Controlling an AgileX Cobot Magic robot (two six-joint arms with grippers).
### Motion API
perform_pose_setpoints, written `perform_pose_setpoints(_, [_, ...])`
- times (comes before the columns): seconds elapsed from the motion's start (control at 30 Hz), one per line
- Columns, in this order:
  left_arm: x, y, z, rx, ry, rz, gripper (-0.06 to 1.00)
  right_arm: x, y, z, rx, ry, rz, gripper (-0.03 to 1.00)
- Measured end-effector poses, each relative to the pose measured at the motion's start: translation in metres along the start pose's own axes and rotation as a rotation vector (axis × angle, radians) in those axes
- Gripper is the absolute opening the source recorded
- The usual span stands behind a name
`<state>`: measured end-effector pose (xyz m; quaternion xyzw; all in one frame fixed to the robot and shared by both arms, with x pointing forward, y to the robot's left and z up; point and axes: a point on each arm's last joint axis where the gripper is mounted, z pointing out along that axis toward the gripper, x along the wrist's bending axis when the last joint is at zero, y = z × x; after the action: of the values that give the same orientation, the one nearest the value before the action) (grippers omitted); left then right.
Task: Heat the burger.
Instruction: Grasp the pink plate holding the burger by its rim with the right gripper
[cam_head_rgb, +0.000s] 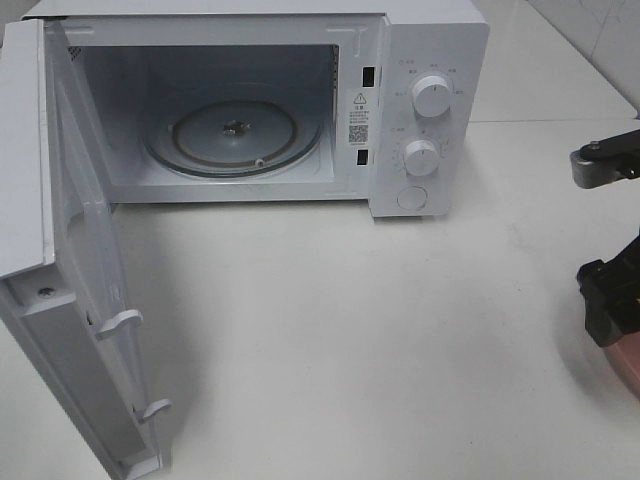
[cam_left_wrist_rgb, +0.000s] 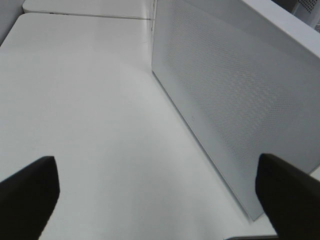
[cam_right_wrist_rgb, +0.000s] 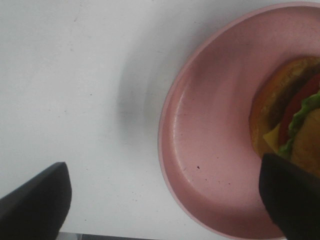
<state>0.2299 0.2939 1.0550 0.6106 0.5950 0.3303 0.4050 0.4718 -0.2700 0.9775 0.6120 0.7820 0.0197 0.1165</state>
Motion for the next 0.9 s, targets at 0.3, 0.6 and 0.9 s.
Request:
perform_pose_setpoints(0.3, [0.0, 0.0, 0.0, 0.0, 0.0, 0.0, 0.99, -0.01, 0.005, 0.023, 0.047, 0.003, 0.068, 0.98])
perform_pose_setpoints(0.6, [0.0, 0.0, 0.0, 0.0, 0.0, 0.0, 0.99, -0.005, 0.012, 0.052, 0.078, 0.024, 0.083, 0.96])
perform_pose_setpoints(0.9, [0.0, 0.0, 0.0, 0.0, 0.0, 0.0, 0.99, -0.01, 0.014, 0.073, 0.097, 0.033, 0.127, 0.94])
